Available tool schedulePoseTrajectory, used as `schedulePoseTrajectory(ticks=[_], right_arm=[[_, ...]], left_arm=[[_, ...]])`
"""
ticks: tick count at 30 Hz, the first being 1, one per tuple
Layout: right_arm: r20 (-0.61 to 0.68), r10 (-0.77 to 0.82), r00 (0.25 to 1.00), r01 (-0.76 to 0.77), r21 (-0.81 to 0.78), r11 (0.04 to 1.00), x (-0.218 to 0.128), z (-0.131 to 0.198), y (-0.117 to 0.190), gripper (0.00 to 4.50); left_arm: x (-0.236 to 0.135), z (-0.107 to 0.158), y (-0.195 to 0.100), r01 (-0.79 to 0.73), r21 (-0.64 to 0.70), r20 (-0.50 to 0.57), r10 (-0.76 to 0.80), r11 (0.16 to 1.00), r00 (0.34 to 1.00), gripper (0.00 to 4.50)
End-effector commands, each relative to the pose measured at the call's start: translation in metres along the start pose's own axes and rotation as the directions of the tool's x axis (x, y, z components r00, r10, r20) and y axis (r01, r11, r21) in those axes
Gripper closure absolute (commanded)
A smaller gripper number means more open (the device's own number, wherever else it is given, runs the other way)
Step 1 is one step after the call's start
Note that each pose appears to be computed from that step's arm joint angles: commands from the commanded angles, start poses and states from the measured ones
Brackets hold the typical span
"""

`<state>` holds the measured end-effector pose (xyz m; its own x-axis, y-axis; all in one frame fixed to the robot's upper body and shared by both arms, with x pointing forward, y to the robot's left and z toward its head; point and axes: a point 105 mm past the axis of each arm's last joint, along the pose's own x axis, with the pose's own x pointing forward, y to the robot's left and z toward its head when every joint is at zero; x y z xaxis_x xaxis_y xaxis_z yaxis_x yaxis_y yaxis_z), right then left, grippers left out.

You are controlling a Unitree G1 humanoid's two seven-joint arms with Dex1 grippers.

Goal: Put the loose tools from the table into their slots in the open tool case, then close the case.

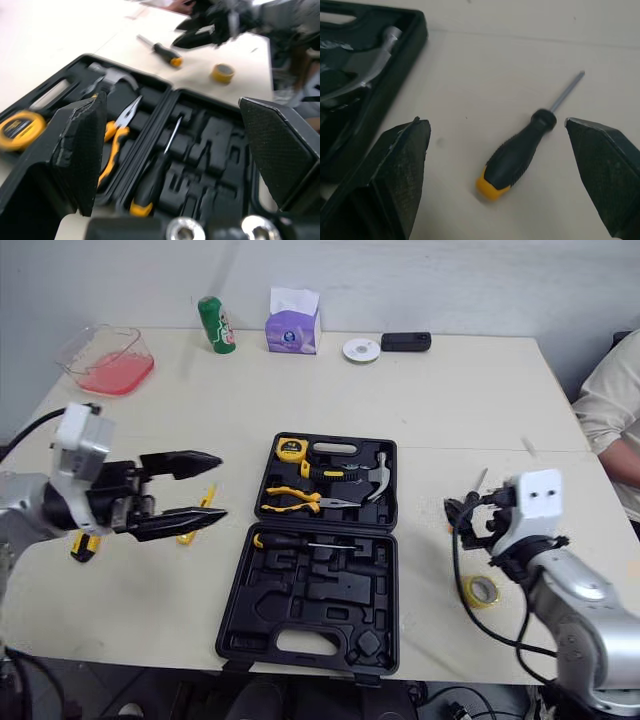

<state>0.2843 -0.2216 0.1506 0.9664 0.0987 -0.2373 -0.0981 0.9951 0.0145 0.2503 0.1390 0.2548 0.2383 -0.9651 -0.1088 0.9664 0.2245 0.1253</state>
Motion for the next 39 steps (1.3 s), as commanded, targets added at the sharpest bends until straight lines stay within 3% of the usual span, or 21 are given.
schedulePoseTrajectory(ticks=[1, 8, 18, 21, 26, 32, 37, 39], right_arm=[[-0.008, -0.171, 0.985, 0.172, 0.026, 0.985, 0.0, -0.002, -0.011, 0.0], [-0.036, -0.243, 0.969, 0.245, 0.14, 0.959, 0.017, -0.015, 0.005, 0.0], [-0.066, -0.322, 0.944, 0.329, 0.171, 0.929, 0.027, -0.031, 0.003, 0.0], [-0.043, -0.327, 0.944, 0.329, 0.151, 0.932, 0.03, -0.028, 0.002, 0.89], [-0.009, -0.346, 0.938, 0.343, 0.161, 0.926, 0.033, -0.024, -0.005, 3.5], [0.057, -0.316, 0.947, 0.306, 0.138, 0.942, 0.03, -0.006, -0.011, 3.59], [0.156, -0.177, 0.972, 0.172, 0.046, 0.984, 0.03, 0.022, -0.004, 3.59], [0.198, 0.029, 0.98, -0.026, -0.019, 0.999, 0.03, 0.038, 0.016, 3.59]], left_arm=[[0.02, 0.016, -0.009, 0.114, 0.05, 0.034, -0.116, 0.992, 0.993, 0.06], [0.047, 0.025, -0.005, 0.19, 0.096, 0.063, -0.197, 0.977, 0.978, 0.06], [0.062, 0.024, -0.002, 0.176, 0.113, 0.098, -0.188, 0.978, 0.977, 0.06], [0.063, 0.023, -0.002, 0.18, 0.12, 0.09, -0.191, 0.976, 0.977, 0.0], [0.064, 0.024, 0.0, 0.173, 0.133, 0.088, -0.186, 0.976, 0.979, 0.0], [0.062, 0.024, 0.002, 0.15, 0.133, 0.087, -0.163, 0.98, 0.983, 0.0], [0.055, 0.012, 0.005, 0.124, 0.111, 0.051, -0.13, 0.986, 0.99, 0.0], [0.042, -0.007, 0.004, 0.114, 0.077, -0.023, -0.113, 0.99, 0.993, 0.0]])
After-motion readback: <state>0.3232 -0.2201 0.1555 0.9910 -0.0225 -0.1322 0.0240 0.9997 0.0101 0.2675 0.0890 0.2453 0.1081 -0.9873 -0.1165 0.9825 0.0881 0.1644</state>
